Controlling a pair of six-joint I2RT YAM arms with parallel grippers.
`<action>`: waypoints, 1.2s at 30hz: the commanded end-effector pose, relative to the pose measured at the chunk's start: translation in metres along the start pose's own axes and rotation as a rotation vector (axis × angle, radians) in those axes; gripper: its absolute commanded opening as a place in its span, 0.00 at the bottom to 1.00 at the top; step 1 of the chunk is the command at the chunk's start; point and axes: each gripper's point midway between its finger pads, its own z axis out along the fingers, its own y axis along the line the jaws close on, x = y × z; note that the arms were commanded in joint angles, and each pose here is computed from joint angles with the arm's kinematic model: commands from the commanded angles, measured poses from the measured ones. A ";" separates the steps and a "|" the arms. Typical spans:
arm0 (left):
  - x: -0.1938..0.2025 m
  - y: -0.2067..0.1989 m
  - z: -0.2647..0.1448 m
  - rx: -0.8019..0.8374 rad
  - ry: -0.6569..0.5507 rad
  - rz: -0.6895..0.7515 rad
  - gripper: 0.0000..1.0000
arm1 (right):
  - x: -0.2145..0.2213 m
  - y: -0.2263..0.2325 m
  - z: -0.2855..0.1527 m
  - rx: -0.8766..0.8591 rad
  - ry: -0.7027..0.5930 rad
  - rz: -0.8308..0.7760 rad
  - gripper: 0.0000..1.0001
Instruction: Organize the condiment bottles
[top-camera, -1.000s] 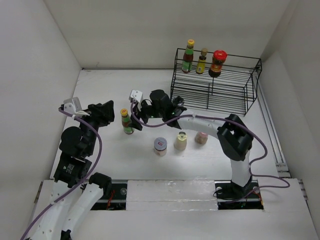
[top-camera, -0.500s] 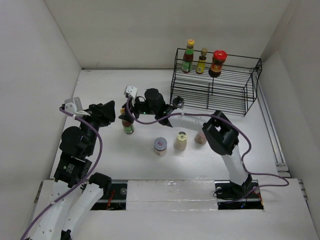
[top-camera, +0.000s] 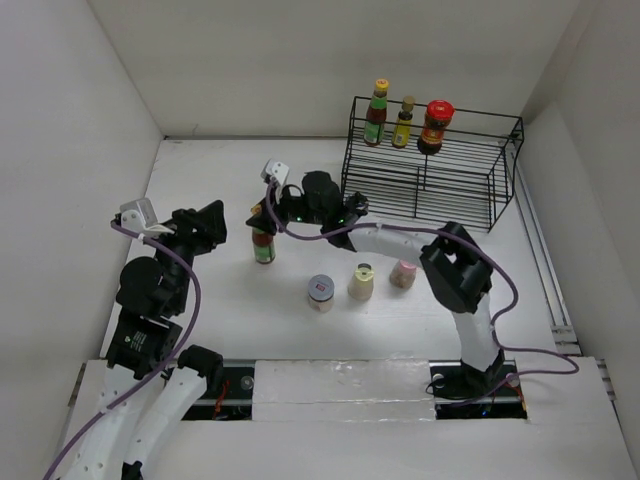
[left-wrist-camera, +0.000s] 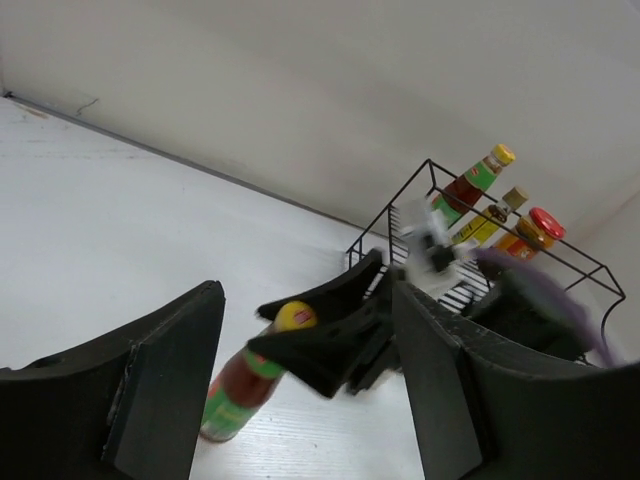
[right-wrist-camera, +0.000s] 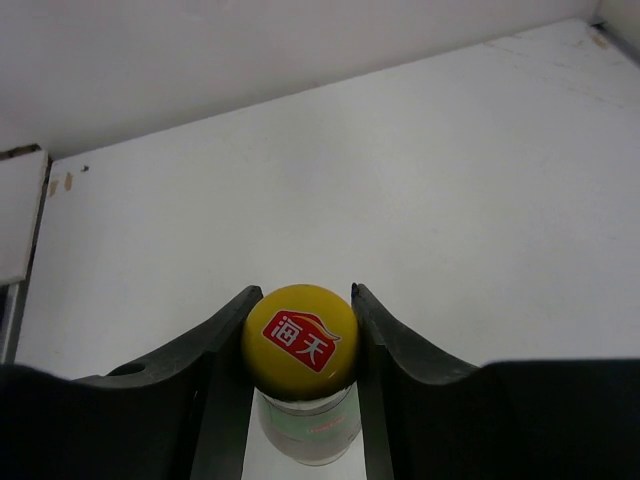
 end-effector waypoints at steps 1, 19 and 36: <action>-0.009 -0.003 0.000 0.003 -0.029 -0.023 0.64 | -0.212 0.011 -0.077 0.061 -0.439 -0.194 0.27; -0.002 -0.014 0.004 0.057 0.010 -0.010 0.85 | -0.346 -0.167 -0.409 0.983 -0.531 -0.283 0.26; -0.002 -0.017 0.004 0.077 0.012 -0.003 0.85 | -0.327 -0.277 -0.518 1.276 -0.434 -0.231 0.25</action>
